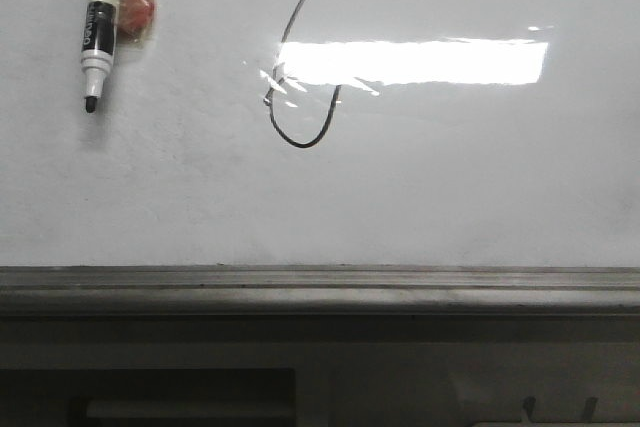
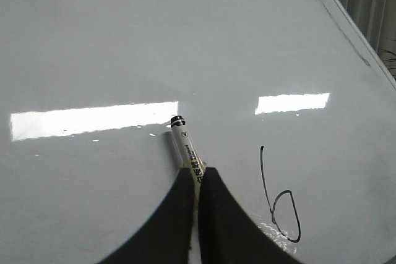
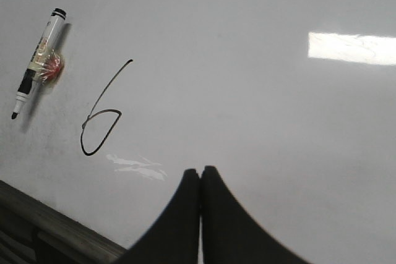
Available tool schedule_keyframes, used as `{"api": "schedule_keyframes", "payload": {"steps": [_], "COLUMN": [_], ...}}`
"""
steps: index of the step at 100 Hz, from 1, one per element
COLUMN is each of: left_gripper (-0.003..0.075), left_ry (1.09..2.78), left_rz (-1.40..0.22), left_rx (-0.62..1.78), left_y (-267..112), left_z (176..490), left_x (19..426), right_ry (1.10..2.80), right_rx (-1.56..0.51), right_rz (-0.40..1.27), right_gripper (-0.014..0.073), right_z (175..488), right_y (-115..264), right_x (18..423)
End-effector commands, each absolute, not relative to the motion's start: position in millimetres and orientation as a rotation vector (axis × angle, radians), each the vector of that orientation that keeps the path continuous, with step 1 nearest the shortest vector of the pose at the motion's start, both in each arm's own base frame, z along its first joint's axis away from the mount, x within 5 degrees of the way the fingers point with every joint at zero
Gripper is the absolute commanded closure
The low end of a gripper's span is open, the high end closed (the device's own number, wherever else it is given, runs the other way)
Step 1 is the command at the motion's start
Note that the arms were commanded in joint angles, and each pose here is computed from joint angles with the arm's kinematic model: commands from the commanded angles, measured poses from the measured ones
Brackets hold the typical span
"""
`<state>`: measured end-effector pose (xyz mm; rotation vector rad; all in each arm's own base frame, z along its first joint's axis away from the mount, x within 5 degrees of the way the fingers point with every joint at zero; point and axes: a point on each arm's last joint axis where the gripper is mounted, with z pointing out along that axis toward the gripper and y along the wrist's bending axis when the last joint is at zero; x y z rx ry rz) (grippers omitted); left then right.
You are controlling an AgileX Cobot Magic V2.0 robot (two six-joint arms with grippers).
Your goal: Write number 6 on whiteboard
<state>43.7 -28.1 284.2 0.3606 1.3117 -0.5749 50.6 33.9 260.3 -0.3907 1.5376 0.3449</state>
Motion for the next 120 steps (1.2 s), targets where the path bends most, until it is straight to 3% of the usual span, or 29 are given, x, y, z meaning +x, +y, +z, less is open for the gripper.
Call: {"api": "schedule_keyframes", "payload": {"steps": [1, 48, 61, 77, 120], "left_gripper": [0.0740, 0.0740, 0.0740, 0.0740, 0.0740], "left_ry": [1.292, 1.286, 1.250, 1.304, 1.409], "left_rz": [-0.564, -0.547, -0.386, -0.269, -0.035], "left_rx": [0.324, 0.337, 0.431, 0.382, 0.083], "left_y": [-25.2, -25.2, -26.5, -26.1, -4.4], "left_z": [293.3, 293.4, 288.4, 264.9, 218.6], "left_x": [44.4, 44.3, 47.3, 57.9, 58.6], "right_ry": [1.494, 1.494, 1.494, 1.494, 1.494], "right_rx": [-0.339, -0.339, -0.339, -0.339, -0.339], "right_rz": [0.319, 0.319, 0.319, 0.319, 0.319], "right_gripper": [0.0660, 0.0660, 0.0660, 0.0660, 0.0660], "right_z": [271.3, 271.3, 271.3, 271.3, 271.3], "right_y": [30.1, 30.1, 30.1, 30.1, 30.1], "right_x": [51.9, 51.9, 51.9, 51.9, 51.9]}}
